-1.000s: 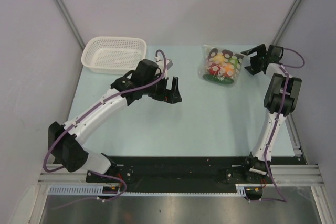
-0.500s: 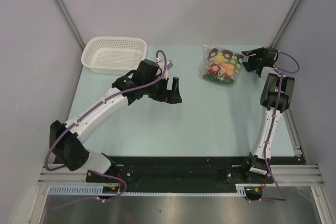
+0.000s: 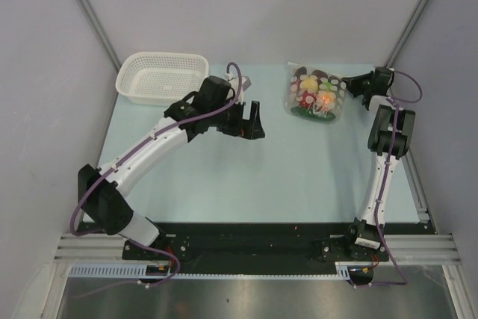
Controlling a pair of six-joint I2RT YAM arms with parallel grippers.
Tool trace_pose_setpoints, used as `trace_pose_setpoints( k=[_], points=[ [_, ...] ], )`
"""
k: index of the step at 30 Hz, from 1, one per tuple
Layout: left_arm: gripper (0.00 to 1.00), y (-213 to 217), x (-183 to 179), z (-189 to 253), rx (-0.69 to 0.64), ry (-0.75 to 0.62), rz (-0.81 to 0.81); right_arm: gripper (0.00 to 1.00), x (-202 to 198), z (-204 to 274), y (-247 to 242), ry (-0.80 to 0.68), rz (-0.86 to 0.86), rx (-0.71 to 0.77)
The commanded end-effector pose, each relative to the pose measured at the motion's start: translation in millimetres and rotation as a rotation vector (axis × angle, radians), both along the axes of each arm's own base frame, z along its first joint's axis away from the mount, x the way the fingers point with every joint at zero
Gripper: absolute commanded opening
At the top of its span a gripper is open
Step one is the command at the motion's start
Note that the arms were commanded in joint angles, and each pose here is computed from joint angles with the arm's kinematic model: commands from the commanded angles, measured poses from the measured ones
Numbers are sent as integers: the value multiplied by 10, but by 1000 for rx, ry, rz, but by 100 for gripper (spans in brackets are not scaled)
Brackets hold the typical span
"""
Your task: Open the zip-top bag and remove the fake food
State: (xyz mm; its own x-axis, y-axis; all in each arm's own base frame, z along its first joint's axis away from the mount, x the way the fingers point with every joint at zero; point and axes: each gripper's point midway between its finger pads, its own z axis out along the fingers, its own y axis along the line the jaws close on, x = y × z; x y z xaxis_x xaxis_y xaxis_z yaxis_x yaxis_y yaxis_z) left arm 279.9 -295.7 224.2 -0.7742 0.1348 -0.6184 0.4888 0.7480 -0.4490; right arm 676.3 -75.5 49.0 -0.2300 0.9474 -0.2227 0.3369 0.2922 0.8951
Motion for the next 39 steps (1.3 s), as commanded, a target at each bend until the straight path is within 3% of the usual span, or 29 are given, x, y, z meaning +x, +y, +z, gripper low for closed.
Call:
trace_pose_setpoints(
  k=[1, 10, 15, 16, 19, 23, 29, 34, 39],
  points=[
    [99, -186, 256, 549, -98, -162, -35, 0, 45, 653, -8, -195, 150, -89],
    [94, -710, 824, 1129, -235, -436, -139, 0, -531, 1518, 252, -293, 479, -347],
    [94, -1062, 1125, 1443, -325, -524, -191, 0, -820, 1899, 584, -364, 645, -452],
    [93, -1165, 1224, 1293, -320, -503, -198, 0, -882, 1890, 644, -367, 684, -483],
    [92, -1335, 1404, 1374, -368, -534, -198, 0, -1071, 2013, 819, -408, 778, -541],
    [87, -1542, 1614, 1539, -495, -568, -155, 0, -1368, 2209, 1103, -494, 911, -587],
    [81, -1823, 1806, 1556, -615, -589, -131, 0, -1767, 2093, 1355, -549, 1051, -524],
    [77, -2045, 1823, 1437, -690, -529, -179, 0, -1978, 2101, 1433, -592, 1099, -530],
    [72, -2189, 1767, 1185, -672, -510, -231, 0, -2095, 2263, 1464, -630, 1115, -470]
  ],
)
